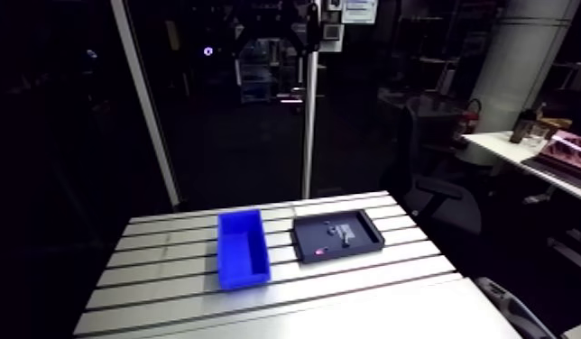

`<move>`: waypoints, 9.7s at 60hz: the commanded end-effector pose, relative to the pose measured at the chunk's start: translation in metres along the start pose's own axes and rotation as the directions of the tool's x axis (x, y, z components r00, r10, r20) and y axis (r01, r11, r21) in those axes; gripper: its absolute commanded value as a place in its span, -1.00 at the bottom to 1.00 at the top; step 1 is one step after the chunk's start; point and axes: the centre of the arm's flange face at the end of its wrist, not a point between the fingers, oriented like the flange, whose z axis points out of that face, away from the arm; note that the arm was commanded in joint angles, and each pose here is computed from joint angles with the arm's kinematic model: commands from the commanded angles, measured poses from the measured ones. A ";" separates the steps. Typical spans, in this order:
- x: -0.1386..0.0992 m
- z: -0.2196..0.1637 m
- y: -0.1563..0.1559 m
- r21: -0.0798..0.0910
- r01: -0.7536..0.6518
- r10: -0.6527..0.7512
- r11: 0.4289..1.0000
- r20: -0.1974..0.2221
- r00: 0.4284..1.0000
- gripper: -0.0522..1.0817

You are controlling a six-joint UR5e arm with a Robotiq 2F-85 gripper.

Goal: Pick up the M10 bolt from the tray and put it into the blue bin.

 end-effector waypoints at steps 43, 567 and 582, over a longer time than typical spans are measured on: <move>0.006 0.007 0.003 0.010 -0.036 0.035 0.999 0.006 0.999 -0.90; 0.015 0.355 0.187 0.014 -0.232 0.226 0.973 0.164 0.960 0.87; 0.020 0.327 0.189 0.008 -0.225 0.223 0.974 0.118 0.968 0.91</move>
